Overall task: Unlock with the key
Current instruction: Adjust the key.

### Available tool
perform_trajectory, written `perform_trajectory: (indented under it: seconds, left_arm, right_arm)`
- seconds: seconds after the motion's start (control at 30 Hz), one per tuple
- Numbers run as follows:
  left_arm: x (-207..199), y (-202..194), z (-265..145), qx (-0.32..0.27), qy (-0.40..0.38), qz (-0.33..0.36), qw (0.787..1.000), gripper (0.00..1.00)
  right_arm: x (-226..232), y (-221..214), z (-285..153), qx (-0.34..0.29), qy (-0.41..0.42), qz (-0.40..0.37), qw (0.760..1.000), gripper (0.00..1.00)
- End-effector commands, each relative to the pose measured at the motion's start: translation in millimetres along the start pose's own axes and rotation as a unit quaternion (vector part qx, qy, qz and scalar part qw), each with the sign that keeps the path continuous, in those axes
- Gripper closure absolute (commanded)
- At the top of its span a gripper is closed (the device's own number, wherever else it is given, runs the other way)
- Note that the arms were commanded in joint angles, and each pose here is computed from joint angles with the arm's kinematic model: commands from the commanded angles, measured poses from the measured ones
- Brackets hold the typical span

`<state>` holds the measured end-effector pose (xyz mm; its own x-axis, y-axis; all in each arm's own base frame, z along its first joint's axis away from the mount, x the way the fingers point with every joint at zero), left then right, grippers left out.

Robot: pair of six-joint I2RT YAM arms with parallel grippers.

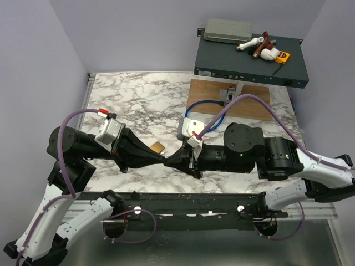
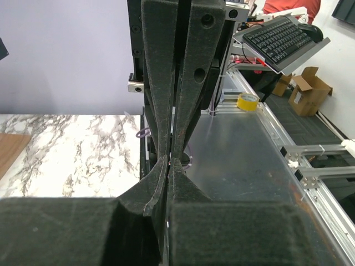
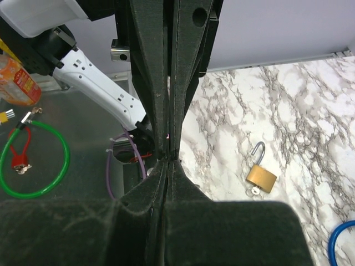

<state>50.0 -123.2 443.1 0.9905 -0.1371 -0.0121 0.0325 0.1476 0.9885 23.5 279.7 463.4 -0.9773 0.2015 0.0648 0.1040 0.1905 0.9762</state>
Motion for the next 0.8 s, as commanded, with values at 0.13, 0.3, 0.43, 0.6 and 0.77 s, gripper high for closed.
perform_trajectory:
  seconds: [0.13, 0.3, 0.43, 0.6, 0.77]
  left_arm:
    - [-11, 14, -1, -0.008, -0.063, 0.025, 0.998, 1.00]
    - [-13, 14, -2, -0.002, -0.087, 0.033, 0.996, 1.00]
    - [-15, 16, -2, 0.002, -0.105, 0.046, 0.993, 1.00]
    - [-20, 24, -3, 0.015, -0.161, 0.106, 0.981, 1.00]
    - [-26, 44, -6, 0.014, -0.196, 0.246, 0.949, 1.00]
  right_arm:
    - [-2, 3, -13, -0.039, -0.001, 0.006, 0.999, 0.99]
    - [-4, 9, -26, -0.070, -0.008, 0.025, 0.997, 0.81]
    - [-5, 12, -41, -0.099, -0.007, 0.044, 0.994, 0.71]
    - [-7, 13, -53, -0.143, -0.012, 0.073, 0.987, 0.54]
    - [-2, 23, -48, -0.175, 0.002, 0.111, 0.978, 0.50]
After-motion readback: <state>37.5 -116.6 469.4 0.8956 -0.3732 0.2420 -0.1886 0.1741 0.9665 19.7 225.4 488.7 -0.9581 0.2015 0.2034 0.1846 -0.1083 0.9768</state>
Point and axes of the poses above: each gripper's point midway between its finger pads, its own z axis out along the fingers, its own x axis along the line the jaws close on, y = z × x, the point moved 10 cm from there along -z, back along the fingers, and after that the axes turned 6 degrees about z, right-handed, at the moved point
